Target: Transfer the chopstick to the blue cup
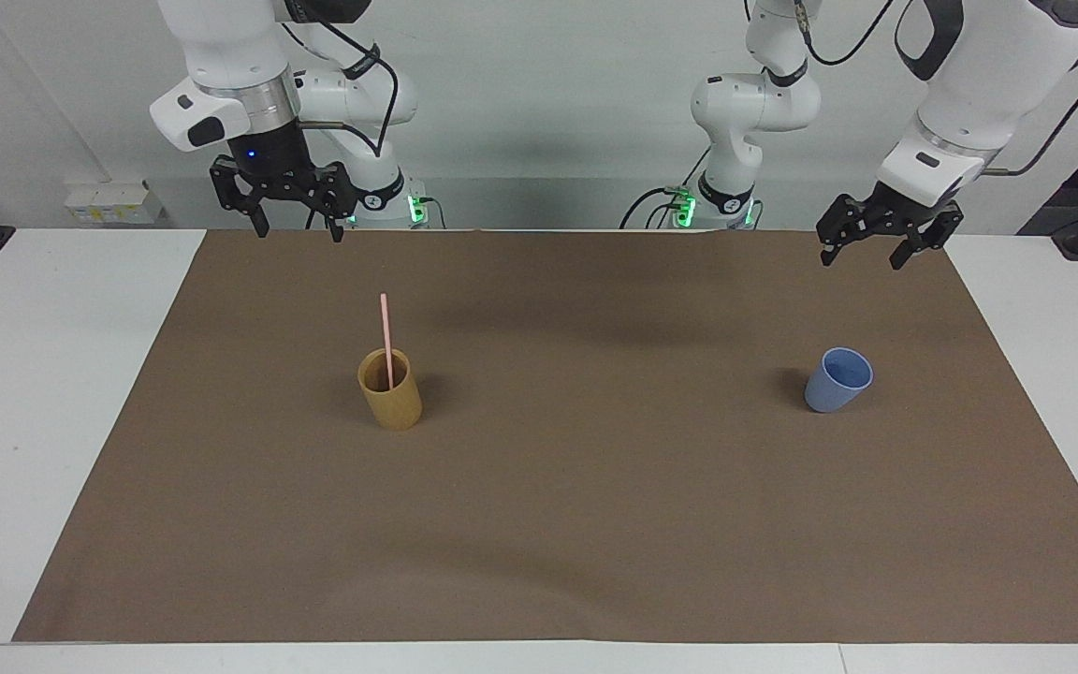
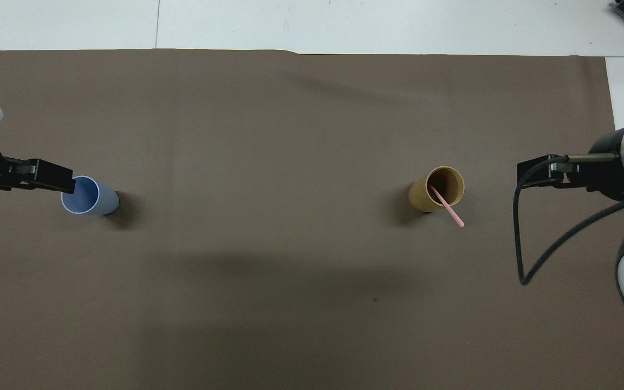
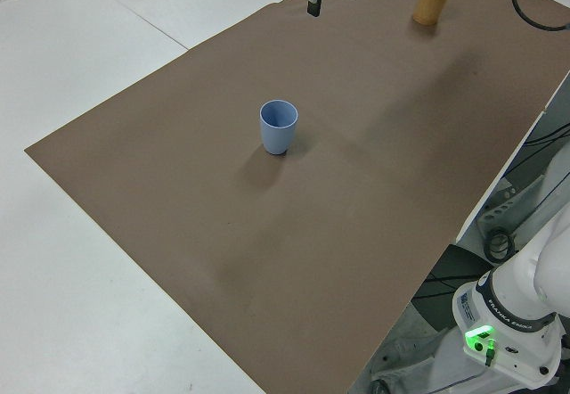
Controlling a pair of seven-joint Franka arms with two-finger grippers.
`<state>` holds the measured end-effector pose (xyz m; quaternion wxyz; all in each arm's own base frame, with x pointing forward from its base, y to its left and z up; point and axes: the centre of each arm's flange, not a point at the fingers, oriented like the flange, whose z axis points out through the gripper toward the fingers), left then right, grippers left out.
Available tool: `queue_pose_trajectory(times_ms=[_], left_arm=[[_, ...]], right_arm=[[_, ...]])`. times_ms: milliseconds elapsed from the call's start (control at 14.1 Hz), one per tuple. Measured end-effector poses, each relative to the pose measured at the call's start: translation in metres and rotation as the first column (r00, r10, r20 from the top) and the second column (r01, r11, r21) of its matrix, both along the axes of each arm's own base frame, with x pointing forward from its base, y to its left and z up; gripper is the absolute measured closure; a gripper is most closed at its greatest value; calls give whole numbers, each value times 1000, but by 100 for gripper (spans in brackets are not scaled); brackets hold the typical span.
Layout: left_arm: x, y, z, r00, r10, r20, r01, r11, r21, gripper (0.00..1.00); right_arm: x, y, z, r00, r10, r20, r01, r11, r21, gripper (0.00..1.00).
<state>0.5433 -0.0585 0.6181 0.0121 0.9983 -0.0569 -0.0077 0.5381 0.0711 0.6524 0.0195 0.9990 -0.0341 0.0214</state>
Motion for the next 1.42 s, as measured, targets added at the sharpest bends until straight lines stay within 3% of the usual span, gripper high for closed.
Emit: queue_pose_trajectory(times_ms=[923, 1136, 1420], left_arm=[[0, 0, 3, 1000, 0, 8, 0, 1000, 0, 0], [5, 22, -23, 1000, 23, 1, -23, 1000, 4, 0], [12, 69, -101, 999, 42, 26, -42, 999, 4, 0]], right_arm=[[0, 0, 0, 1000, 0, 0, 0, 1000, 0, 0], [0, 0, 0, 1000, 0, 0, 0, 1000, 0, 0], [0, 0, 0, 1000, 0, 0, 0, 1000, 0, 0]])
